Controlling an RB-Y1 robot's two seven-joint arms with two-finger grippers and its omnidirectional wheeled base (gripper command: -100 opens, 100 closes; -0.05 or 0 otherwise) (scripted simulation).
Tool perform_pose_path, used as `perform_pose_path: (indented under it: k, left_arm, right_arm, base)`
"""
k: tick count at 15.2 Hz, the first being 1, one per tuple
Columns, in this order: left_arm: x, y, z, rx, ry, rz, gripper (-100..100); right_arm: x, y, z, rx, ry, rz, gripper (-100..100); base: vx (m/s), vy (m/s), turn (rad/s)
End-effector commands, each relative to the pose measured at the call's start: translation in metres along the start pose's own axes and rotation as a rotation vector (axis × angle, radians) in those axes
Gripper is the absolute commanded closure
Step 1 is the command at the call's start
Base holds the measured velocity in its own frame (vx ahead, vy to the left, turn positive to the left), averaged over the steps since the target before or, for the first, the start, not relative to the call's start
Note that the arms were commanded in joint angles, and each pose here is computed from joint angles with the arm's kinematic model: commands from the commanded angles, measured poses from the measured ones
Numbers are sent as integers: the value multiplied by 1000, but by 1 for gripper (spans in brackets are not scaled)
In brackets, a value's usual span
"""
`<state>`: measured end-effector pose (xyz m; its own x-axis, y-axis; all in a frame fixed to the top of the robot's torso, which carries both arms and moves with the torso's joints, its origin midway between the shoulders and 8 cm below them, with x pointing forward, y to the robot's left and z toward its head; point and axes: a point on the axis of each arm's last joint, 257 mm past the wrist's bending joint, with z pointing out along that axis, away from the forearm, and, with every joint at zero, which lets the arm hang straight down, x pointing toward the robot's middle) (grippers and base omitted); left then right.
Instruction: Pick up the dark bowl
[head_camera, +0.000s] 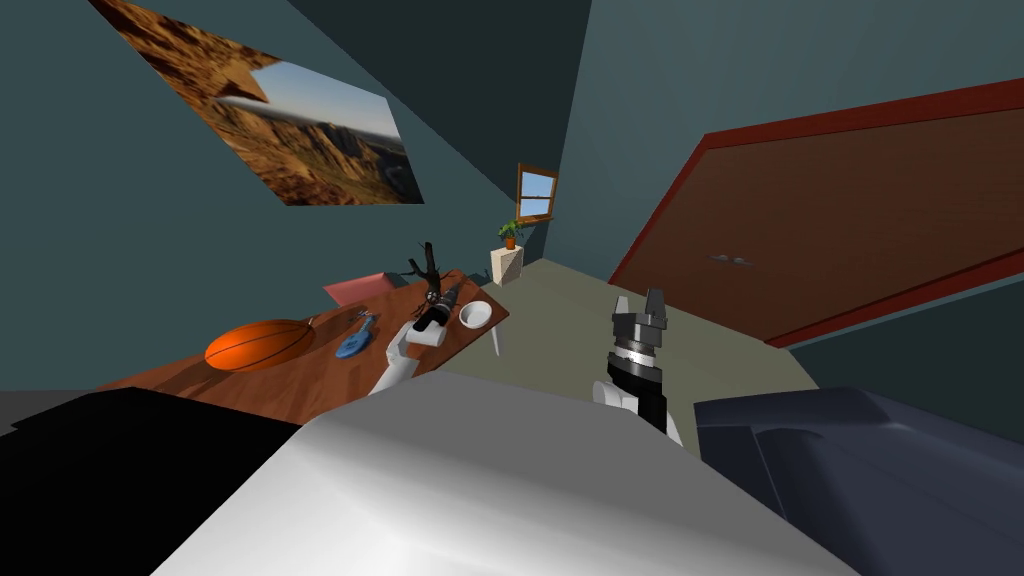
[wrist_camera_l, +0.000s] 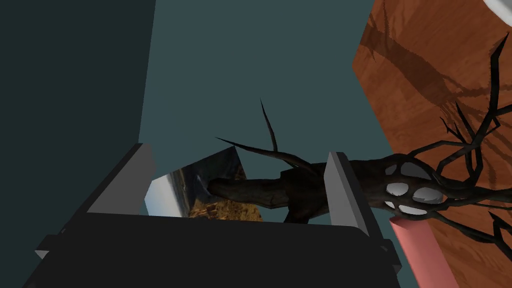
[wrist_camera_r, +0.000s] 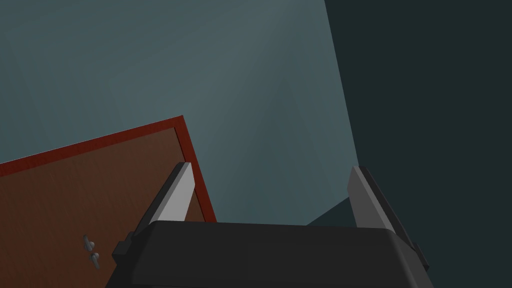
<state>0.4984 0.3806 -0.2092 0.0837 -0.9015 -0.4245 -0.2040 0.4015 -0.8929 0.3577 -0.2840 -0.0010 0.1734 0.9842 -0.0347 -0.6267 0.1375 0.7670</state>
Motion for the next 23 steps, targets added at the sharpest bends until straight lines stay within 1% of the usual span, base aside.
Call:
perform_pose_path:
  k: [1,3,4,6,7,8,10,11,13,14,16,17,19,20,22,23]
  left_arm:
    - [-2,22,9,-70,5,5,-100]
    - [-1,31,8,-105,11,5,-100]
    - [-2,43,13,-143,13,7,-100]
    - [-1,53,12,-181,19,7,-100]
    - [-1,53,12,-181,19,7,-100]
    - [-2,67,15,-229,23,8,-100]
    - [0,74,14,-257,28,7,-100]
    - [-1,87,17,-297,33,7,-100]
    - [0,95,14,-331,39,7,-100]
    - [0,107,17,-372,45,5,-100]
    - [2,114,14,-403,51,5,-100]
    - [2,126,15,-444,58,2,-100]
    - [4,133,12,-474,64,2,-100]
    - [4,144,12,-515,73,-2,-100]
    - [6,150,8,-542,79,-2,-100]
    - [7,161,7,-587,89,-7,-100]
  right_arm:
    - [0,0,0,0,0,0,0]
    - [0,0,0,0,0,0,0]
    - [0,0,0,0,0,0,0]
    - [0,0,0,0,0,0,0]
    - [0,0,0,0,0,0,0]
    - [0,0,0,0,0,0,0]
    - [0,0,0,0,0,0,0]
    - [0,0,0,0,0,0,0]
    - [0,0,0,0,0,0,0]
    - [0,0,0,0,0,0,0]
    - [0,0,0,0,0,0,0]
    - [0,0,0,0,0,0,0]
    - [0,0,0,0,0,0,0]
    - [0,0,0,0,0,0,0]
    - [0,0,0,0,0,0,0]
    - [0,0,0,0,0,0,0]
  base:
    - [17,-19,-16]
    - [17,-19,-16]
    - [18,-21,-17]
    - [17,-18,-14]
    - [9,-6,2]
    - [13,-13,-20]
    - [16,-14,-16]
    - [20,-15,-19]
    - [19,-18,-16]
    - [20,-17,-14]
    - [19,-16,-13]
    - [19,-19,-22]
    - [16,-16,-13]
    - [17,-18,-18]
    - [18,-17,-16]
    - [20,-15,-18]
